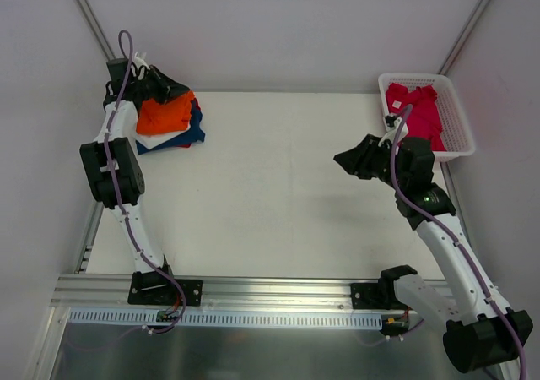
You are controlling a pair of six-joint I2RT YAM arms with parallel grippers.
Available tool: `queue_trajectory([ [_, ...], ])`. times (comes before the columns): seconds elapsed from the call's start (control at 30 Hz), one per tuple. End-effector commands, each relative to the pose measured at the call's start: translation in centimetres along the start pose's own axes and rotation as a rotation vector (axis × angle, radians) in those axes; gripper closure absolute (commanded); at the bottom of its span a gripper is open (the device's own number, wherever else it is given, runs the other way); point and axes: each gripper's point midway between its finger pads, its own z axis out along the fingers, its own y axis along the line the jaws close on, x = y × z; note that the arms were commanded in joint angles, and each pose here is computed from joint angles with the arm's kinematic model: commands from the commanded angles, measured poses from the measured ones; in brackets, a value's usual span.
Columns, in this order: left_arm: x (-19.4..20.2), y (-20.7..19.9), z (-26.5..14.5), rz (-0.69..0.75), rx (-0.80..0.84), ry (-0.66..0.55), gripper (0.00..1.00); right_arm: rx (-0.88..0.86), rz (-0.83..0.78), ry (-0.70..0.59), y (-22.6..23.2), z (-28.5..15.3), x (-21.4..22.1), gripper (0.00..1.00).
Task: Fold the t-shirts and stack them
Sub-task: Neatly place the folded tshirt to the corner
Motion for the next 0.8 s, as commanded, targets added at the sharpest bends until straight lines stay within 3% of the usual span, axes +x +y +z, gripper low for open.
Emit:
queue_trajectory([
  [0.0, -2.5, -3.2, -0.8, -0.008, 0.227, -0.074, 1.00, -0.016, -0.022, -0.030, 0.3, -0.5, -0.5, 0.66],
  [0.13, -2.5, -0.6, 0.4, -0.096, 0.245, -0.073, 1.00, -0.006, -0.023, -0.030, 0.1, -0.6, -0.5, 0.66],
  [0.4, 2.3, 10.5, 3.4, -0.407, 0.207, -0.056, 1.00, -0.002, -0.026, -0.044, 0.4, -1.1, -0.9, 0.66],
  [0.77, 6.9, 16.8, 4.1, -0.556, 0.054, -0.027, 1.00, 0.000, -0.014, -0.045, 0.4, -1.1, -0.9, 0.66],
])
